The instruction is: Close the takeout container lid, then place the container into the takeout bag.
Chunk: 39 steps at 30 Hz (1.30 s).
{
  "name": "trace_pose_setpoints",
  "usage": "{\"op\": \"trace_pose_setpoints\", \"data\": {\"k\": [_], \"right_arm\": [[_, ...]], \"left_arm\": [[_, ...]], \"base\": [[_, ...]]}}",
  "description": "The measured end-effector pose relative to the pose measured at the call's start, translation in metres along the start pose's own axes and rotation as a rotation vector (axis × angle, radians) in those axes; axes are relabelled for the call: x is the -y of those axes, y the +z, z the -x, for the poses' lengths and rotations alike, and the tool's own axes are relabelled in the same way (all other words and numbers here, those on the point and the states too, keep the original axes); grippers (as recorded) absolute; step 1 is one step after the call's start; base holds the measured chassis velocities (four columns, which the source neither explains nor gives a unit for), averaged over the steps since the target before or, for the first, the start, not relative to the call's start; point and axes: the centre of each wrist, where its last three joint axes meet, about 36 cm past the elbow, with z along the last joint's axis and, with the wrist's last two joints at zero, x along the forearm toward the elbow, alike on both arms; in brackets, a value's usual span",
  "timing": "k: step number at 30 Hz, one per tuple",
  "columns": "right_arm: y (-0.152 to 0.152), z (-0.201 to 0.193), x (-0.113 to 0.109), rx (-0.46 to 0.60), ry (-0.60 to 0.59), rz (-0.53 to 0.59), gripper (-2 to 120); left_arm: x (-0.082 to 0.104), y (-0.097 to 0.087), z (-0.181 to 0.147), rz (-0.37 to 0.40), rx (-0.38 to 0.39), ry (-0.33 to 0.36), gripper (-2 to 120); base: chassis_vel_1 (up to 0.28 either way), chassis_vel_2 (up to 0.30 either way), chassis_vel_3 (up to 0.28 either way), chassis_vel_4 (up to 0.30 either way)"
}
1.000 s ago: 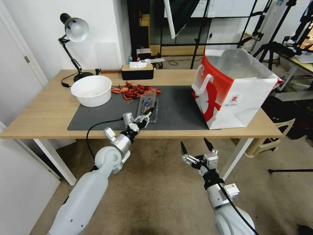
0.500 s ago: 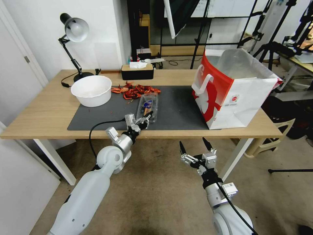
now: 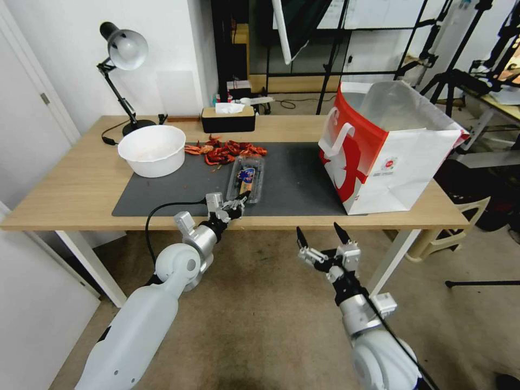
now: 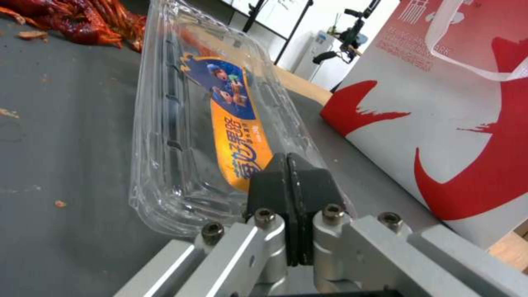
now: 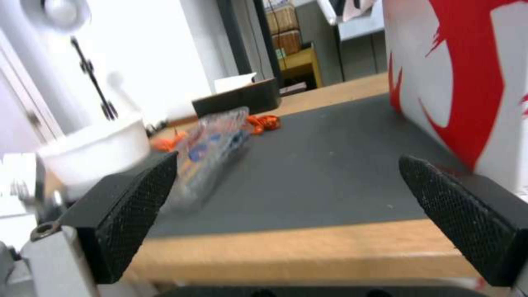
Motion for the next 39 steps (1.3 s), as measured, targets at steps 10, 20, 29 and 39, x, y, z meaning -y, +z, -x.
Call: {"op": "trace_pose_setpoints", "data": {"k": [10, 20, 29, 39], "right_arm": [[-0.041, 0.054, 0.007, -0.092, -0.018, 0.348, 100], [-0.050, 0.133, -0.007, -0.229, -0.049, 0.438, 100], [-0.060, 0.195, -0.026, -0.369, -0.026, 0.405, 100], [-0.077, 0.255, -0.052, -0.539, 0.010, 0.317, 100]], "left_arm": [[-0.001, 0.000, 0.000, -0.001, 0.006, 0.000, 0], [-0.005, -0.002, 0.001, -0.005, 0.012, -0.007, 0], [-0.008, -0.004, 0.001, -0.008, 0.019, -0.010, 0], [-0.012, -0.005, 0.003, -0.013, 0.026, -0.012, 0]], "base": [[0.000, 0.000, 0.000, 0.000], [0.000, 0.000, 0.000, 0.000], [0.000, 0.000, 0.000, 0.000], [0.000, 0.000, 0.000, 0.000]]}}
